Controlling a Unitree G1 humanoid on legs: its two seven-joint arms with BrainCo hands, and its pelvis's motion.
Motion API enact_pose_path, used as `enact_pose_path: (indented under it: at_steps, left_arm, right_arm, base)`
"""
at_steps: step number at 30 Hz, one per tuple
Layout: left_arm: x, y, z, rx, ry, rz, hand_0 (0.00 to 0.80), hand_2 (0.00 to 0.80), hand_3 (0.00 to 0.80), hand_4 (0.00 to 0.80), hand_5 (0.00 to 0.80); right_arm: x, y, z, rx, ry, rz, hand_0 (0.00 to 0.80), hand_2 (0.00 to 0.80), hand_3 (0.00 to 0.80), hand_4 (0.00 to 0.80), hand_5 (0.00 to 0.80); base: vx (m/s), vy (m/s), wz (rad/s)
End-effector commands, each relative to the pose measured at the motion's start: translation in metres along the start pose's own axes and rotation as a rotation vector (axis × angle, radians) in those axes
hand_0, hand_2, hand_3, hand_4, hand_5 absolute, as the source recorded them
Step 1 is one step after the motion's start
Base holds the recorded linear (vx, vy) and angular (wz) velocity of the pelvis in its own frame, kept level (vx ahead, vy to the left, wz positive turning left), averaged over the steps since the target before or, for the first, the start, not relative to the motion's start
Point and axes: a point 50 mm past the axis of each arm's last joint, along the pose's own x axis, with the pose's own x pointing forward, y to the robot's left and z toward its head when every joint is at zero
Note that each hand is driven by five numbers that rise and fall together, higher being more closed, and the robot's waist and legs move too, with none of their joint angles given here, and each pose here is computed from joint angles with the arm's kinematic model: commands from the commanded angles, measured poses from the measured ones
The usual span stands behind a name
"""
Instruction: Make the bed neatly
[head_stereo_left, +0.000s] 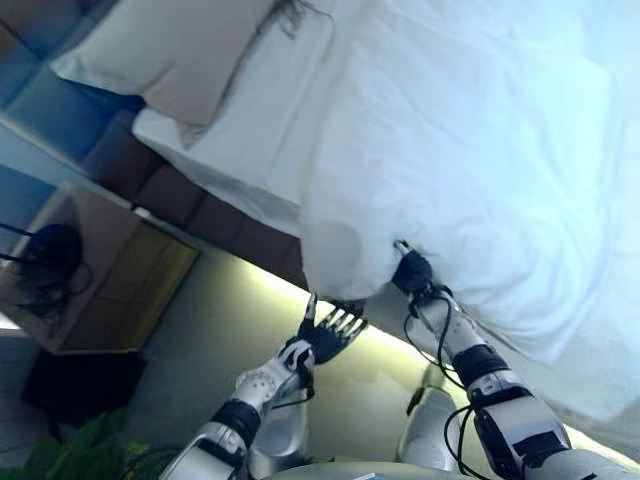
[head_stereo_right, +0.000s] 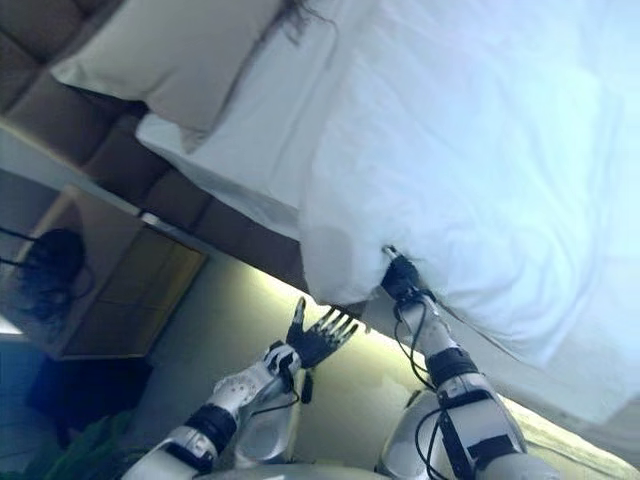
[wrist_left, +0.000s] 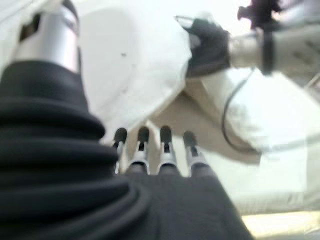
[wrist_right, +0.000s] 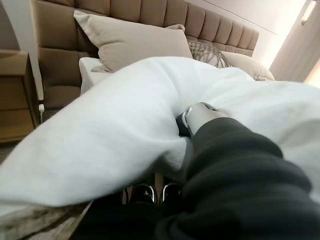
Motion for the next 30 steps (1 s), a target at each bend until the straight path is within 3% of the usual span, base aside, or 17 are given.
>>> enact_pose_path:
  at_steps: [1, 8, 14, 21, 30]
  left_arm:
    - [0.019, -0.035, 0.009, 0.0, -0.083, -0.131, 0.0, 0.0, 0.0, 0.0, 0.0]
    - [0.024, -0.088, 0.043, -0.058, -0.275, -0.308, 0.0, 0.0, 0.0, 0.0, 0.0]
    - [0.022, -0.113, 0.068, -0.047, -0.383, -0.35, 0.0, 0.0, 0.0, 0.0, 0.0]
    - [0.02, -0.115, 0.078, -0.053, -0.376, -0.305, 0.0, 0.0, 0.0, 0.0, 0.0]
    - [0.024, -0.077, 0.059, -0.049, -0.294, -0.162, 0.0, 0.0, 0.0, 0.0, 0.0]
  right_arm:
    - [0.011, 0.062, 0.015, -0.005, -0.037, 0.274, 0.8, 0.8, 0.8, 0.8, 0.8]
    - [0.014, 0.082, 0.012, -0.021, -0.04, 0.349, 0.8, 0.8, 0.8, 0.8, 0.8]
    - [0.016, 0.098, 0.019, -0.015, -0.058, 0.387, 0.8, 0.8, 0.8, 0.8, 0.8]
    - [0.015, 0.099, 0.013, 0.016, -0.068, 0.405, 0.8, 0.8, 0.8, 0.8, 0.8]
    - [0.012, 0.115, 0.02, 0.039, -0.13, 0.478, 0.8, 0.8, 0.8, 0.8, 0.8]
  base:
    - [-0.04, 0.025, -0.26]
    - [-0.055, -0.007, -0.18]
    - [-0.058, -0.03, -0.08]
    - [-0.006, -0.048, -0.03]
    - [-0.033, -0.117, 0.01]
